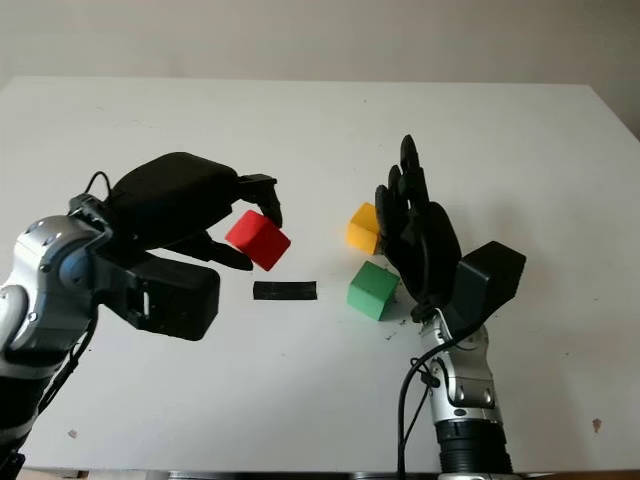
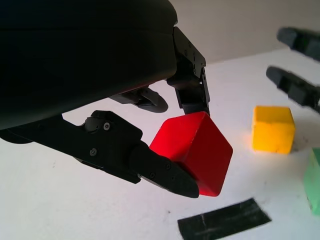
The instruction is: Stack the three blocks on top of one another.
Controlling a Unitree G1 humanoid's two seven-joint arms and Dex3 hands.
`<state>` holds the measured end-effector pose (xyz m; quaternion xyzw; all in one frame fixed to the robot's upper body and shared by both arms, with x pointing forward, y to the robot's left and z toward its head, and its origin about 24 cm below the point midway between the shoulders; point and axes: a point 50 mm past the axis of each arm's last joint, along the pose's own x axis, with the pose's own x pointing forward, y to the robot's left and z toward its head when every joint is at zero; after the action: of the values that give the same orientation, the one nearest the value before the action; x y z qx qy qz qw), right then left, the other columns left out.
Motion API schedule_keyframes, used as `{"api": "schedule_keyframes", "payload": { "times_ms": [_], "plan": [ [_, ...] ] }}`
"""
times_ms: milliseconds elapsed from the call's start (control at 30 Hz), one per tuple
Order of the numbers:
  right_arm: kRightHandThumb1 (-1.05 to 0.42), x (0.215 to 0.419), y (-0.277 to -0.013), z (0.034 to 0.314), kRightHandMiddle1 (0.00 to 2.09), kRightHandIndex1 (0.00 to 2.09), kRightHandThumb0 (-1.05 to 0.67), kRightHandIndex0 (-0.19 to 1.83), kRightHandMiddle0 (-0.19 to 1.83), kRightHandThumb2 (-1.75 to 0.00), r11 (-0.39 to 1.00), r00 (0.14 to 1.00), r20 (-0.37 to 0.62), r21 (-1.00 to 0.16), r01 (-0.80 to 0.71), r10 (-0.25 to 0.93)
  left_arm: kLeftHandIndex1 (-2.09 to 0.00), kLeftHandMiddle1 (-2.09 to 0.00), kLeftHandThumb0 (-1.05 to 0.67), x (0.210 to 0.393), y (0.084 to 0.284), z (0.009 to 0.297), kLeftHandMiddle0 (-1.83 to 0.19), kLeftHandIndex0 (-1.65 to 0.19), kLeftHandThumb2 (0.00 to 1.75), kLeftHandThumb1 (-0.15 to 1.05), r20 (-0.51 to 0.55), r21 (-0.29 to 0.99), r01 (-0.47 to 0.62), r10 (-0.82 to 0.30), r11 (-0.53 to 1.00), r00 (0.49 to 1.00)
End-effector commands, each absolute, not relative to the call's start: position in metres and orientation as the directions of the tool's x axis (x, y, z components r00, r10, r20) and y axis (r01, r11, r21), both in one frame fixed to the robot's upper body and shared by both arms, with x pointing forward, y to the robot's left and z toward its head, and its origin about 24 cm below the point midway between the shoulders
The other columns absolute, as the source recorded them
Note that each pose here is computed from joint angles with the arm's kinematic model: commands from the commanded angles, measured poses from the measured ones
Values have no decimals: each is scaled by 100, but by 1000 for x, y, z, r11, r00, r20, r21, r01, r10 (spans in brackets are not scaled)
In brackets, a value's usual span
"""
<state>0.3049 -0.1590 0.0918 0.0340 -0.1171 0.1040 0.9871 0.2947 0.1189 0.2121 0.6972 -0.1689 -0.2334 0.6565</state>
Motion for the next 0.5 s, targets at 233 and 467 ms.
{"api": "schedule_keyframes", "payload": {
  "times_ms": [233, 467],
  "plan": [
    [-105, 302, -155, 89, 0, 0, -78, -19, -19, -50, 978, 954, 237, 50, -200, 183, -91, -6, -31, 298, 97, 209, -47, -65, 5, 87, -139, 975, 6, -583, -224, 801],
    [-105, 303, -155, 90, 0, 0, -77, -19, -19, -49, 980, 956, 236, 51, -193, 176, -98, -6, -33, 294, 92, 193, -48, -75, 5, 85, -140, 918, -139, -631, -372, 763]
  ]
}}
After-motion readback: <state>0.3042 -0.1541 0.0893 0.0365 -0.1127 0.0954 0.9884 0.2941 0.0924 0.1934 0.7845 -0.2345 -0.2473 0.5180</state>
